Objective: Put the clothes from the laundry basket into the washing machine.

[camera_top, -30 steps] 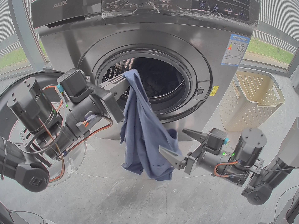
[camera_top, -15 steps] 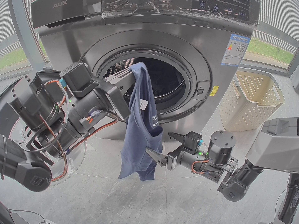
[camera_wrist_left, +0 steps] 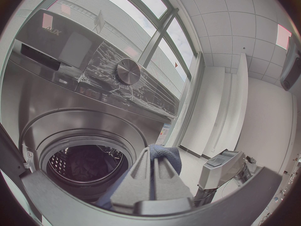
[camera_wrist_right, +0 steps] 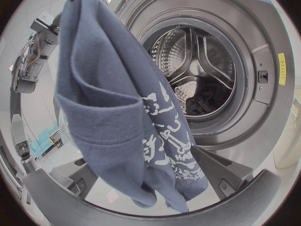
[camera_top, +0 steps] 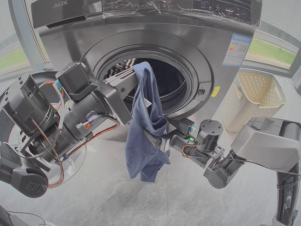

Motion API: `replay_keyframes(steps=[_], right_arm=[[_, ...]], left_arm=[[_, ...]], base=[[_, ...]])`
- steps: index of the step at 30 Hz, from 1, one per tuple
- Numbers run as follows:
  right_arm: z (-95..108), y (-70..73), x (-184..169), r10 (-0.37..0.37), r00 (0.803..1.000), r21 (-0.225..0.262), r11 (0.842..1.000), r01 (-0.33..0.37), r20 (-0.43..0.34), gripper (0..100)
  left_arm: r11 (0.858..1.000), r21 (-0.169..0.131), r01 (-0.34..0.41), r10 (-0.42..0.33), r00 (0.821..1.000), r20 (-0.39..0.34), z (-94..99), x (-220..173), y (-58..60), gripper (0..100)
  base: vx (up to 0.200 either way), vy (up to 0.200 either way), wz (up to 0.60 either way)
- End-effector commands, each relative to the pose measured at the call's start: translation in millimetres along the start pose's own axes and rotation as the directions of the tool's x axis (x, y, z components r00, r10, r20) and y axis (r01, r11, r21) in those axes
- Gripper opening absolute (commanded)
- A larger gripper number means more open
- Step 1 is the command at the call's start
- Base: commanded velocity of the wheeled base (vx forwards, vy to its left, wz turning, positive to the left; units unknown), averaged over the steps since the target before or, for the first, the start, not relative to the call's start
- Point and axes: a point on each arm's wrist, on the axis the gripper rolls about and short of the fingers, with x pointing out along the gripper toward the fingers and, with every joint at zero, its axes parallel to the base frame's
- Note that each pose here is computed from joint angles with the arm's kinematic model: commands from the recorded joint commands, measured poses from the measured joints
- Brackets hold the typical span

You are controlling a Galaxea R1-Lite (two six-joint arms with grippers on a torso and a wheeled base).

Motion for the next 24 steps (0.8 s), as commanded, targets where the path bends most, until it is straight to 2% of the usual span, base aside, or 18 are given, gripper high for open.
replay_keyframes(steps=[1,7,8,11,13,14,16,20,24], right_arm=[[-22,-13.8,16,-0.026,1.0,-0.002,1.0,0.026,-0.014,100],[-34,-15.7,26,-0.027,1.0,-0.004,1.0,0.027,0.001,100],[-33,-15.7,26,-0.026,1.0,-0.004,1.0,0.027,0.004,0],[-29,-16.6,25,-0.029,1.0,-0.01,1.0,0.029,0.01,0],[-27,-19.4,21,-0.035,0.999,-0.01,0.999,0.035,0.012,0],[-26,-20.6,21,-0.039,0.999,-0.011,0.999,0.04,0.014,0],[-15,-26.5,10,-0.055,0.998,-0.015,0.998,0.055,0.032,0],[2,-34.3,-3,-0.075,0.995,-0.017,0.997,0.077,0.058,0],[21,-33.8,-15,-0.079,0.993,-0.019,0.997,0.081,0.089,0]], left_arm=[[1.0,-0.003,0.015,-0.015,1.0,0.01,4.8,-4,-4.4,0],[1.0,-0.001,0.016,-0.016,1.0,0.019,7.9,-5,-5.0,0],[1.0,0.0,0.013,-0.013,1.0,0.019,8.2,-5,-4.3,0],[1.0,0.005,-0.015,0.015,1.0,0.007,4.7,-6,0.4,0],[0.998,0.028,-0.058,0.058,0.998,-0.013,1.4,-11,11.5,0],[0.997,0.031,-0.064,0.064,0.998,-0.015,1.2,-13,13.3,0],[0.993,0.047,-0.104,0.106,0.993,-0.044,-4.7,-20,24.9,0],[0.989,0.051,-0.135,0.14,0.986,-0.095,-15.7,-31,32.1,0],[0.989,0.044,-0.144,0.15,0.973,-0.173,-32.1,-44,37.2,0]], base=[[0.0,0.0,0.0],[0.0,0.0,0.0],[0.0,0.0,0.0],[0.0,0.0,0.0],[0.0,0.0,0.0],[0.0,0.0,0.0],[0.0,0.0,0.0],[0.0,0.0,0.0],[0.0,0.0,0.0]])
